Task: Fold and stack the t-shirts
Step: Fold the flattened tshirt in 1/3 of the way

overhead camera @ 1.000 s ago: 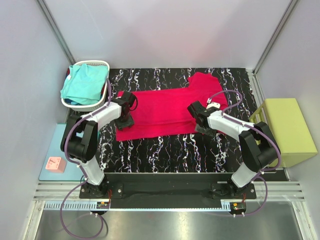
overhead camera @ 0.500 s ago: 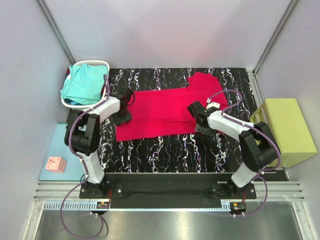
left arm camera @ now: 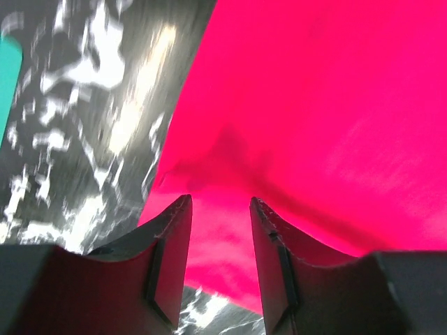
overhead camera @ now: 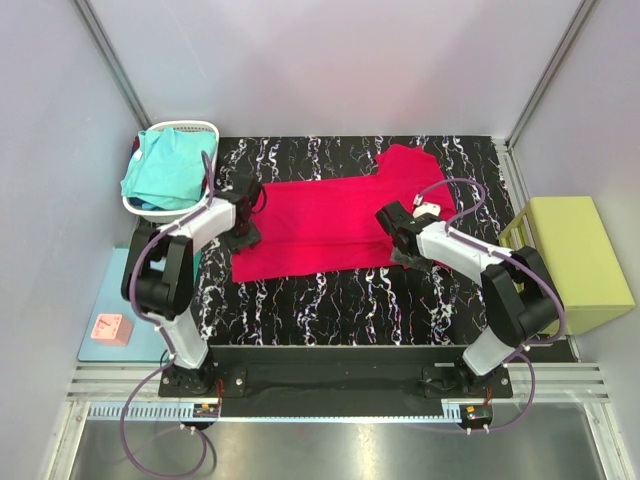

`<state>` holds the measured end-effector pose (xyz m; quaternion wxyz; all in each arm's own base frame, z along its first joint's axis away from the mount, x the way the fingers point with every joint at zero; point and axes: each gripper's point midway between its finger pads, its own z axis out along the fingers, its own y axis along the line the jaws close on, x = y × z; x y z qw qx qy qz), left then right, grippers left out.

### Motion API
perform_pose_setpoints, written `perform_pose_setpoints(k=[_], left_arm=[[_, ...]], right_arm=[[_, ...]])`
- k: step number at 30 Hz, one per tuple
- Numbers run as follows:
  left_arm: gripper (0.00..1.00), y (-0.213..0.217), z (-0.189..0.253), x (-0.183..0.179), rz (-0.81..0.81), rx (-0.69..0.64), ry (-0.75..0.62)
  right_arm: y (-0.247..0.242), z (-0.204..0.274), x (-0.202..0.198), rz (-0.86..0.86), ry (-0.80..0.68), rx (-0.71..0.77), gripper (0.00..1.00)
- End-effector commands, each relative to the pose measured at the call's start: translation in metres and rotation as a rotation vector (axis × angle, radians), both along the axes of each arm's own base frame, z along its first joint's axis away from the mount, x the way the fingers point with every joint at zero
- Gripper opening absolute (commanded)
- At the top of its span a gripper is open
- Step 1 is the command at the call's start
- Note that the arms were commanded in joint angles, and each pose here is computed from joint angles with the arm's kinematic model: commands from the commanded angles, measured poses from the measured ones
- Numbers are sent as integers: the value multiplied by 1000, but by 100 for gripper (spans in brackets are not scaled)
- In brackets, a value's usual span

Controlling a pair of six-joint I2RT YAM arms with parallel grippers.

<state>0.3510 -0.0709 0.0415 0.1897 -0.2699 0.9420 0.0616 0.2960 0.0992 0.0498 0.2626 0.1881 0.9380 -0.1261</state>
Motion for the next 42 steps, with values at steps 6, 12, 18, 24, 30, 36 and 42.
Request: perform_pose_setpoints(k=[6, 12, 18, 24, 30, 36, 42], left_arm=[[44, -19, -12, -49, -63, -48, 9], [43, -20, -23, -55, -75, -42, 43], [43, -23, -17, -51, -86, -58, 29], [43, -28, -14, -50, -98, -78, 24], [43, -29, -13, -48, -103, -79, 24], [43, -28, -14, -49, -107, -71, 29], [43, -27, -15, -50, -109, -68, 34]], right_arm=[[1, 19, 15, -4, -77, 7, 61], [-7, 14, 19, -1, -51, -73, 62], [-19, -7, 17, -53, 8, -84, 61], [-25, -15, 16, -105, 17, -64, 56], [-30, -23, 15, -136, 31, -64, 51], [-30, -30, 14, -150, 43, -42, 33], [-29, -35, 13, -150, 51, -39, 28]])
